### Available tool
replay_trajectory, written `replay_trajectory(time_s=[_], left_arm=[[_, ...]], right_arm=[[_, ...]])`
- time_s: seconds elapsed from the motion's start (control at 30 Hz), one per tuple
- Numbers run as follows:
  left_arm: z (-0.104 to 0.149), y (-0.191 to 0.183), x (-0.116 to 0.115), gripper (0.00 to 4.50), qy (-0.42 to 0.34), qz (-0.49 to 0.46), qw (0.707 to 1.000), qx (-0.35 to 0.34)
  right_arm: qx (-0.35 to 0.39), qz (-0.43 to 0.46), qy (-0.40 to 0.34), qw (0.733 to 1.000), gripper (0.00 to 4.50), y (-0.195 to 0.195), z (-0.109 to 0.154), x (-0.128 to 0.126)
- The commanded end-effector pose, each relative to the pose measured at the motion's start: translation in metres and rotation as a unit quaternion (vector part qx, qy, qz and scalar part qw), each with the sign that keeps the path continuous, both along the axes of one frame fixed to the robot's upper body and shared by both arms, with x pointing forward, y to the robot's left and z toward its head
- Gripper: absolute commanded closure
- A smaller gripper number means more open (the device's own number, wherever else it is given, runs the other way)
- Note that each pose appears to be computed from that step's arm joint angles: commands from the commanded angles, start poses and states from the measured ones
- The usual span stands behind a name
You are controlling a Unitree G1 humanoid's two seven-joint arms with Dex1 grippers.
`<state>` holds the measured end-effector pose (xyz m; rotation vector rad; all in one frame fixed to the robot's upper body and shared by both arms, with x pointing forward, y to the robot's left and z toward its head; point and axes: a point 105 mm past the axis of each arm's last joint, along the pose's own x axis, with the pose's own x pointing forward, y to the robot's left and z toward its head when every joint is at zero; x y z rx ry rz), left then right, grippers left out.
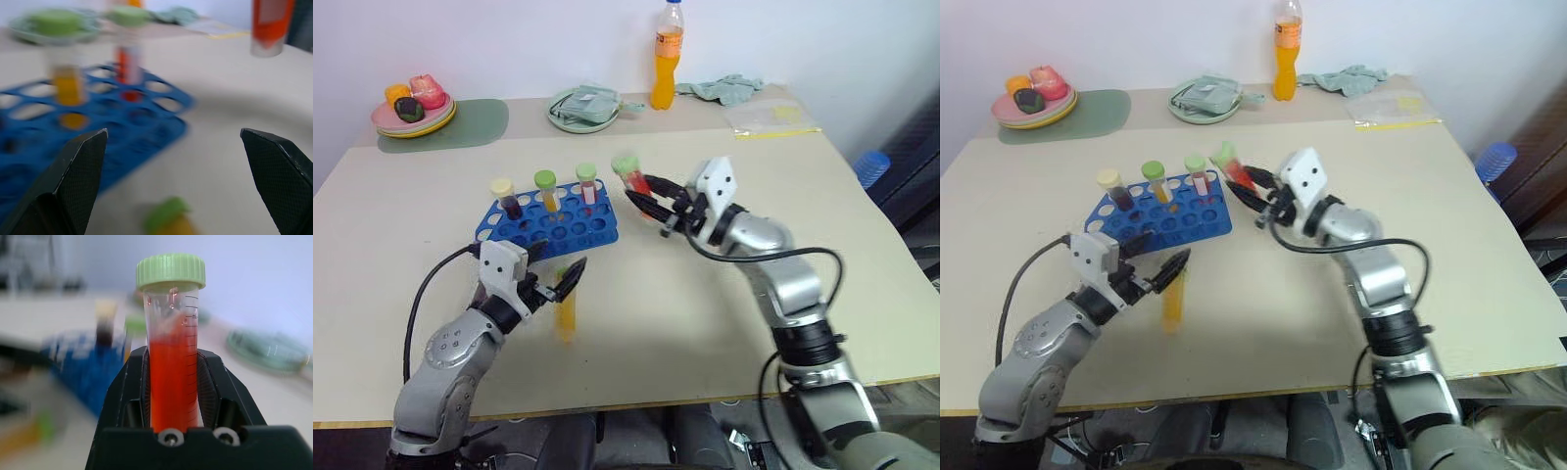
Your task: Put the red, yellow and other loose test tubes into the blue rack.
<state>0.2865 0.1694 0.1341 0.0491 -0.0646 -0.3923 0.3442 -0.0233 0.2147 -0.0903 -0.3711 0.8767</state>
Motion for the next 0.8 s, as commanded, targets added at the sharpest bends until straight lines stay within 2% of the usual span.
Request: replay_trajectory(time_s=[0.03, 0.27, 0.4, 0.8], left_arm=[[0.011, 0.019, 0.004, 0.0, -0.048, 0.058, 0.997, 0.025], [0.013, 0.027, -0.004, 0.0, -0.063, 0.084, 0.994, 0.016], [0.014, 0.024, -0.007, 0.0, -0.058, 0.079, 0.995, 0.008], [0.008, 0.01, -0.012, 0.0, -0.024, 0.039, 0.999, -0.008]], right_arm=[[0.051, -0.017, -0.022, 0.998, 3.41, 0.017, 0.004, 0.001], [0.088, -0.04, 0.006, 0.995, 3.41, 0.044, -0.014, 0.02], [0.074, -0.044, 0.01, 0.996, 3.41, 0.05, -0.026, 0.025], [0.056, -0.043, 0.026, 0.997, 3.41, 0.061, -0.039, 0.036]])
